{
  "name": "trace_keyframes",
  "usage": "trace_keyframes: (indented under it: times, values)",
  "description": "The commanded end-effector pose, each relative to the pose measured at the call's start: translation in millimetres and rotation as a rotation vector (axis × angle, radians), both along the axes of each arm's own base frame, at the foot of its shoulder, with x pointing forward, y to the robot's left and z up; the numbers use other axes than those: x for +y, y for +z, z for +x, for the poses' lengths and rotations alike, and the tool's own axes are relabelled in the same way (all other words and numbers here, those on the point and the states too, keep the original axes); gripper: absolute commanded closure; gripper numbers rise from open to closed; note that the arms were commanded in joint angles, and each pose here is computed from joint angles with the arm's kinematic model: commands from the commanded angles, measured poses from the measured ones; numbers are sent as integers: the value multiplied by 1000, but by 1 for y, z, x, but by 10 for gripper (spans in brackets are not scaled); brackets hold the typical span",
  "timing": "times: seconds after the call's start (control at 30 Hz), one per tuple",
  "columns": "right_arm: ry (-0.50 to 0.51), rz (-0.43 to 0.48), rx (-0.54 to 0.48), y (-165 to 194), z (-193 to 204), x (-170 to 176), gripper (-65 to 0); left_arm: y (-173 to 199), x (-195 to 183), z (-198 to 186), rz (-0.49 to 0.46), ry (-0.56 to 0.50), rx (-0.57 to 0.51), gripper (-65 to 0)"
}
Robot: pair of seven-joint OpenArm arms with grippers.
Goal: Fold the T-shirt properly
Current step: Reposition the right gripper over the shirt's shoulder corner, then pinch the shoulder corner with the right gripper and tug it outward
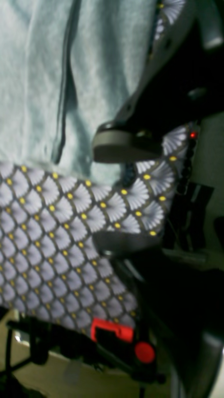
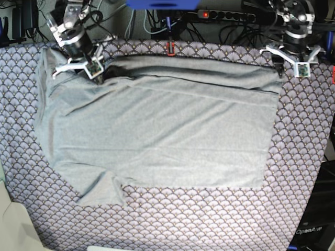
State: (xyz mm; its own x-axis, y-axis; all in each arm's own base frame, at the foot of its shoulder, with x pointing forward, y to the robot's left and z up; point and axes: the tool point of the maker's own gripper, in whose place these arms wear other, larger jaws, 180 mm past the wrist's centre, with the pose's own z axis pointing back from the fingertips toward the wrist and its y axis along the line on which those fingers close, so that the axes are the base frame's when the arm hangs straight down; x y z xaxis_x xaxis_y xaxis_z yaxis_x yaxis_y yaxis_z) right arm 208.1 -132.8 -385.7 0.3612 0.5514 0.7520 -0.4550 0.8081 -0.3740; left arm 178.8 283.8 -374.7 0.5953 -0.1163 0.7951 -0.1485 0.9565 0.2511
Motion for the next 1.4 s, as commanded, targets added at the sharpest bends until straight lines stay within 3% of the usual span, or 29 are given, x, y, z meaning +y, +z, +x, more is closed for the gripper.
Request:
trace_keyframes:
  times: [0.0, 0.37, 0.63, 0.73, 1.07, 1.23, 1.37]
  values:
    - [5, 8, -65, 17, 10, 1, -22, 11, 2, 5, 12, -9, -43, -335]
    - [33, 1, -208, 52, 65, 10, -23, 11, 2, 4, 17, -10, -39, -335]
    - [107, -91, -228, 59, 83, 26, -26, 11, 2, 3, 20, -11, -36, -335]
    - [103, -103, -214, 56, 78, 23, -26, 9, 2, 2, 17, -10, -31, -335]
    - [100, -107, -8, 4, 7, 16, -26, 11, 1, 6, 15, -11, -41, -335]
    - [110, -96, 49, -8, -18, 19, -29, 13, 1, 12, 14, -9, -55, -335]
    - [111, -96, 56, -9, -21, 19, -98, 13, 0, 13, 12, -14, -56, -335]
